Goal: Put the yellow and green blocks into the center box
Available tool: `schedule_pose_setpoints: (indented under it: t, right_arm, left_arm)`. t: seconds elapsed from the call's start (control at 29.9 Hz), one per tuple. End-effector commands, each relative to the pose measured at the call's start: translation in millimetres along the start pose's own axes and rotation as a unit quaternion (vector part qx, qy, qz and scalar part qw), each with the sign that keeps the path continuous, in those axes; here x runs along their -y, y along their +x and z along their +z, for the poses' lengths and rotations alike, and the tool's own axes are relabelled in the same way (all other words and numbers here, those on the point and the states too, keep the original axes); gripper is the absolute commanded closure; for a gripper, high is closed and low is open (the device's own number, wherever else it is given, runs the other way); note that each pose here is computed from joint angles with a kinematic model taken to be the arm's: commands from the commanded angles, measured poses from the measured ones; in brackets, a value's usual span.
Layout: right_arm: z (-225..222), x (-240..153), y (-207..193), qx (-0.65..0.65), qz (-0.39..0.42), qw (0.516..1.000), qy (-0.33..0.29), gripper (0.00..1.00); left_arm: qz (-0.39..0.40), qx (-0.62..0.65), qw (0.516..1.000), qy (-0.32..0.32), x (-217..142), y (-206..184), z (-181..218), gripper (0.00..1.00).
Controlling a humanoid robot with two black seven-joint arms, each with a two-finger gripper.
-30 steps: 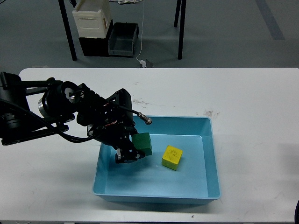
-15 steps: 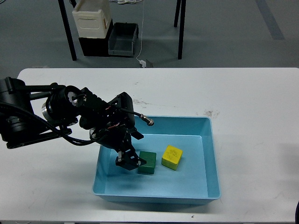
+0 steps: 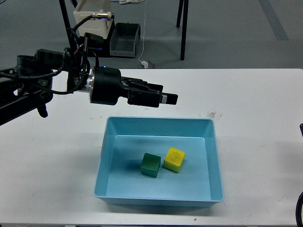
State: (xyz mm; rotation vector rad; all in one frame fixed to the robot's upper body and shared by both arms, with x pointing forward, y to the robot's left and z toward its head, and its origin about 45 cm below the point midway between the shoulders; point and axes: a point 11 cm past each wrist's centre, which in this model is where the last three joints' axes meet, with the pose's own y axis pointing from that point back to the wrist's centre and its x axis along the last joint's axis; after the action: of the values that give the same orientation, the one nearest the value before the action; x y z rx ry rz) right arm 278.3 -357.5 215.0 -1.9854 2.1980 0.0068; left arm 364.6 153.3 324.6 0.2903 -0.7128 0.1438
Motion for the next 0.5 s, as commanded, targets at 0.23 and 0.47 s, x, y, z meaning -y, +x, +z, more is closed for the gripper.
schedule_pose_setpoints:
  t: [0.23,0.47]
  right_arm:
    - [-13,20,-13,0.173,0.014,0.984,0.033,0.0]
    - [-2,21,-3,0.32,0.041,0.946,0.022,0.0]
  left_arm:
    - [0.336,-0.324,0.875,-0.131,-88,-28,-55,0.0]
    - [0.471,-0.473,0.725,-0.172,-121,-59,-86,0.0]
